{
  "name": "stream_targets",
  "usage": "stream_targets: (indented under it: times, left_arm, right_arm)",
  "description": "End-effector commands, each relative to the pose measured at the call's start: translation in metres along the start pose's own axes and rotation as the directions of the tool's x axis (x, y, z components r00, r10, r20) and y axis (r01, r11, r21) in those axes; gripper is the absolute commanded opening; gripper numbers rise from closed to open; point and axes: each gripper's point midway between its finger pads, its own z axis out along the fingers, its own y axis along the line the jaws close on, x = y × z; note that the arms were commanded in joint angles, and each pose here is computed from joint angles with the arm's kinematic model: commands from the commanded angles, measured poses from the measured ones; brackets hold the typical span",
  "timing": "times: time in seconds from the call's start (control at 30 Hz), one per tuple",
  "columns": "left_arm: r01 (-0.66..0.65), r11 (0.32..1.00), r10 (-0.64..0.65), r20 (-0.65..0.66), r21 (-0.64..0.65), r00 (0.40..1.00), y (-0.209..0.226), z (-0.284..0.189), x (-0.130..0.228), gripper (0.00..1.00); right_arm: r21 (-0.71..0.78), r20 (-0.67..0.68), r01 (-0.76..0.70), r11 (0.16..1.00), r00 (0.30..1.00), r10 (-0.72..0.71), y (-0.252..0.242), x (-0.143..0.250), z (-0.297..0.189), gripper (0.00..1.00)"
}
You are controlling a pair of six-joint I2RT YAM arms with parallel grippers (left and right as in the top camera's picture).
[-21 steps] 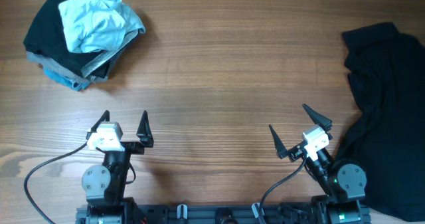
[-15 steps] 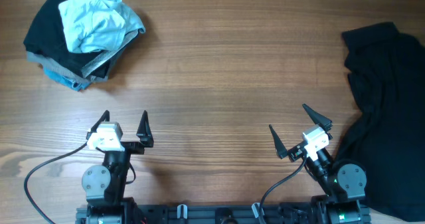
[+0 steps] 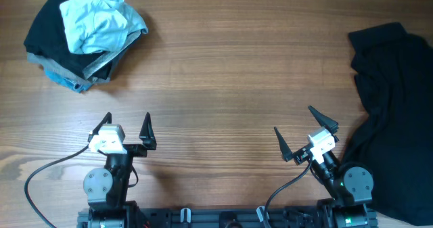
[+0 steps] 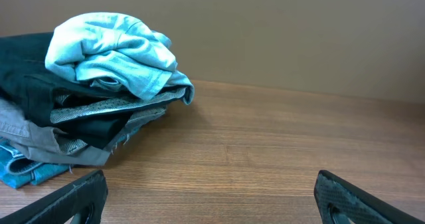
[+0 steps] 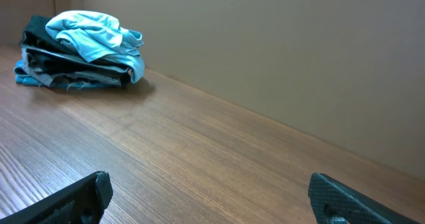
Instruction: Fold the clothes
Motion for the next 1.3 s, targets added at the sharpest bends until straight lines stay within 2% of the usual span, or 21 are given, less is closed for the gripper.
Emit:
stream_targets:
  times: [0.0,0.63,0.73,1.1,1.2,1.27]
  left_arm:
    - [0.011,1.000,-0.011,-0.007,0.003,1.000,0.001,0.001,0.004,1.00]
    - [0.007,1.000,-0.007,-0.007,-0.001,1.000,0.001,0.001,0.004,1.00]
    - [0.007,1.000,-0.007,-0.004,-0.001,1.000,0.001,0.001,0.003,1.00]
    - [0.005,1.000,-0.005,0.006,0.012,1.000,-0.001,0.001,0.001,1.00]
    - [-0.021,0.992,0.009,0.095,0.121,0.995,-0.022,-0.002,-0.023,1.00]
    - [-0.044,0.990,0.020,0.181,0.131,0.983,-0.028,-0.010,-0.057,1.00]
  right_arm:
    - [-0.015,0.007,0.007,1.000,1.000,-0.007,0.003,-0.001,0.000,1.00]
    - [-0.015,0.008,0.004,1.000,1.000,-0.004,0.003,-0.002,0.000,1.00]
    - [-0.002,0.041,0.054,0.999,0.998,-0.054,0.000,-0.010,0.000,1.00]
    - [-0.008,0.017,0.064,0.998,0.998,-0.064,0.001,-0.004,0.000,1.00]
    - [-0.005,0.041,0.070,0.998,0.997,-0.070,0.001,-0.012,-0.001,1.00]
    - [0.025,0.092,0.045,0.999,0.995,-0.047,-0.007,-0.042,-0.006,1.00]
